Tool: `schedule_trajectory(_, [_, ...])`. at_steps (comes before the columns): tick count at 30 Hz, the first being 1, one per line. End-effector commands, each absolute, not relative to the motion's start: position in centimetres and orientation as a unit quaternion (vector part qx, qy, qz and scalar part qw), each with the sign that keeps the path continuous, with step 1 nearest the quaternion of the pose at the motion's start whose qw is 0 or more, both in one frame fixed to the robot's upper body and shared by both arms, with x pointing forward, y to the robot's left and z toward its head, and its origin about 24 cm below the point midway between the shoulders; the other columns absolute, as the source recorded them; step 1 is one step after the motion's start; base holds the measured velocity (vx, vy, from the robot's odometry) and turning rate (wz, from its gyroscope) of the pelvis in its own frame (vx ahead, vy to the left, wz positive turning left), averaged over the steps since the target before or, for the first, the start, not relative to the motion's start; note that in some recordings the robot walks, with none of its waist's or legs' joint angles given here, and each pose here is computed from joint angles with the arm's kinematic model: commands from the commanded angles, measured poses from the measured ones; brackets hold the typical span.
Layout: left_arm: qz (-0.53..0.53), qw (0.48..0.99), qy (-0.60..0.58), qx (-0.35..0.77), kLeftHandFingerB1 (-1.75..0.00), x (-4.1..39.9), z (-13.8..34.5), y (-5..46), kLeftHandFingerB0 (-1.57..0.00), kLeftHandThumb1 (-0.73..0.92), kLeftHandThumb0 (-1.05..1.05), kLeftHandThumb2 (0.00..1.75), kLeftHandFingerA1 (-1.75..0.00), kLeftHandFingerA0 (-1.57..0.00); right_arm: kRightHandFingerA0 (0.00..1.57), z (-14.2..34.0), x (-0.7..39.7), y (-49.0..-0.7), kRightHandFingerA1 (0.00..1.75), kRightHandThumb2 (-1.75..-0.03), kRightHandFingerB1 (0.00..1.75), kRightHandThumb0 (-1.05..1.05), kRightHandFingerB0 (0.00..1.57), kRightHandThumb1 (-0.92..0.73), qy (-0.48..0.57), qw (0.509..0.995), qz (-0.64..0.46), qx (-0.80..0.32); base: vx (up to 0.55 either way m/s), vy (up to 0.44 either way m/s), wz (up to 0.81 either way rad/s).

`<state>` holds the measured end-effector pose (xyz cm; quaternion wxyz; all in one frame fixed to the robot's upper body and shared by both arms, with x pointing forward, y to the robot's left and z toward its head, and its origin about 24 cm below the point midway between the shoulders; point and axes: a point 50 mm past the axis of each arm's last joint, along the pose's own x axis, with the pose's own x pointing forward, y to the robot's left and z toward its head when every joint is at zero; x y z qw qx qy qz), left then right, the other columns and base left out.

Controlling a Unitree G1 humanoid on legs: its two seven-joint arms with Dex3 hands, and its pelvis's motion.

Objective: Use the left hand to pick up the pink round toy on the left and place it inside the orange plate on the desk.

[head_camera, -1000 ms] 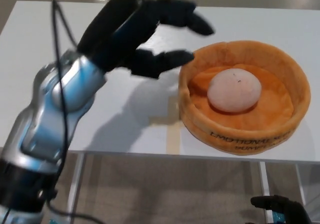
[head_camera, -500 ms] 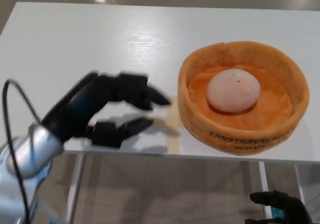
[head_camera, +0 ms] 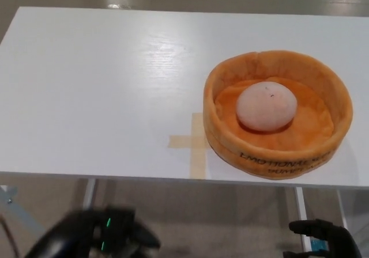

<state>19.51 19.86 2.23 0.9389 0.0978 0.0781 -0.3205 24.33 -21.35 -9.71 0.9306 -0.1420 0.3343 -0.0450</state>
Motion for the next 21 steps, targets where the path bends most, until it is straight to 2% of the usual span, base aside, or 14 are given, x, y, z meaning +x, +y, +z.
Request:
schedule_trajectory(1, [-0.275, 0.932, 0.233, 0.031, -0.65, 17.3, -4.6, 21.4, -0.81, 0.84, -0.08, 0.68, -0.69, -0.86, 0.69, -10.1, 23.6, -22.1, 0.78, -0.65, 0.62, -0.07, 0.59, -0.37, 0.353, 0.921, -0.048, -0.156, 0.00, 0.000, 0.06])
schedule_trajectory(2, [-0.267, 0.931, 0.244, 0.040, -0.67, 17.5, -5.1, 21.6, -0.83, 0.83, -0.02, 0.74, -1.04, -0.80, 0.67, -10.2, 23.5, -22.1, 0.77, -0.64, 0.63, -0.08, 0.58, -0.39, 0.354, 0.921, -0.048, -0.155, 0.00, 0.000, 0.00])
schedule_trajectory(3, [-0.255, 0.929, 0.260, 0.068, -0.70, 17.8, -6.0, 21.9, -0.89, 0.80, -0.04, 0.77, -1.07, -0.82, 0.69, -10.2, 23.5, -22.1, 0.78, -0.64, 0.63, -0.07, 0.58, -0.39, 0.355, 0.921, -0.048, -0.154, 0.00, 0.000, 0.00])
schedule_trajectory(5, [-0.249, 0.927, 0.265, 0.094, -0.70, 18.1, -6.6, 22.1, -0.89, 0.80, -0.04, 0.77, -1.07, -0.82, 0.69, -10.2, 23.4, -22.1, 0.78, -0.64, 0.63, -0.07, 0.58, -0.39, 0.355, 0.921, -0.048, -0.154, 0.00, 0.000, 0.00])
schedule_trajectory(6, [-0.241, 0.919, 0.274, 0.151, -0.73, 18.4, -6.9, 22.3, -0.86, 0.79, -0.11, 0.74, -1.05, -0.79, 0.72, -10.2, 23.5, -22.1, 0.78, -0.63, 0.63, -0.09, 0.58, -0.40, 0.354, 0.921, -0.046, -0.156, 0.00, 0.000, 0.00])
schedule_trajectory(10, [-0.200, 0.890, 0.289, 0.290, -0.76, 19.9, -8.0, 23.3, -0.84, 0.81, -0.10, 0.71, -1.05, -0.81, 0.69, -10.1, 23.6, -22.0, 0.80, -0.67, 0.64, -0.08, 0.59, -0.37, 0.349, 0.923, -0.046, -0.156, 0.00, 0.000, 0.00])
schedule_trajectory(13, [-0.175, 0.887, 0.298, 0.307, -0.78, 20.4, -8.4, 23.7, -0.85, 0.81, -0.11, 0.70, -1.07, -0.80, 0.70, -10.1, 23.6, -22.0, 0.79, -0.65, 0.64, -0.09, 0.59, -0.39, 0.352, 0.921, -0.045, -0.159, 0.00, 0.000, 0.00])
schedule_trajectory(14, [-0.149, 0.885, 0.314, 0.311, -0.86, 20.8, -8.9, 24.1, -0.87, 0.78, -0.11, 0.77, -1.13, -0.85, 0.67, -10.2, 23.5, -22.0, 0.78, -0.64, 0.63, -0.07, 0.58, -0.40, 0.353, 0.921, -0.045, -0.158, 0.00, 0.000, 0.00])
schedule_trajectory(16, [-0.115, 0.882, 0.333, 0.315, -0.87, 21.1, -9.4, 24.6, -0.87, 0.78, -0.12, 0.78, -1.16, -0.87, 0.67, -10.3, 23.4, -22.0, 0.77, -0.64, 0.62, -0.07, 0.57, -0.40, 0.355, 0.921, -0.045, -0.153, 0.00, 0.000, 0.00])
schedule_trajectory(20, [-0.087, 0.884, 0.346, 0.301, -0.86, 21.2, -9.7, 25.0, -0.86, 0.77, -0.12, 0.80, -1.14, -0.84, 0.67, -10.3, 23.4, -21.9, 0.77, -0.65, 0.61, -0.08, 0.56, -0.40, 0.357, 0.921, -0.044, -0.150, 0.00, 0.000, 0.00])
schedule_trajectory(21, [-0.080, 0.884, 0.344, 0.308, -0.84, 21.2, -9.8, 25.0, -0.88, 0.76, -0.15, 0.80, -1.10, -0.88, 0.70, -10.3, 23.5, -21.9, 0.79, -0.63, 0.64, -0.11, 0.59, -0.39, 0.356, 0.921, -0.045, -0.152, 0.00, 0.000, 0.00])
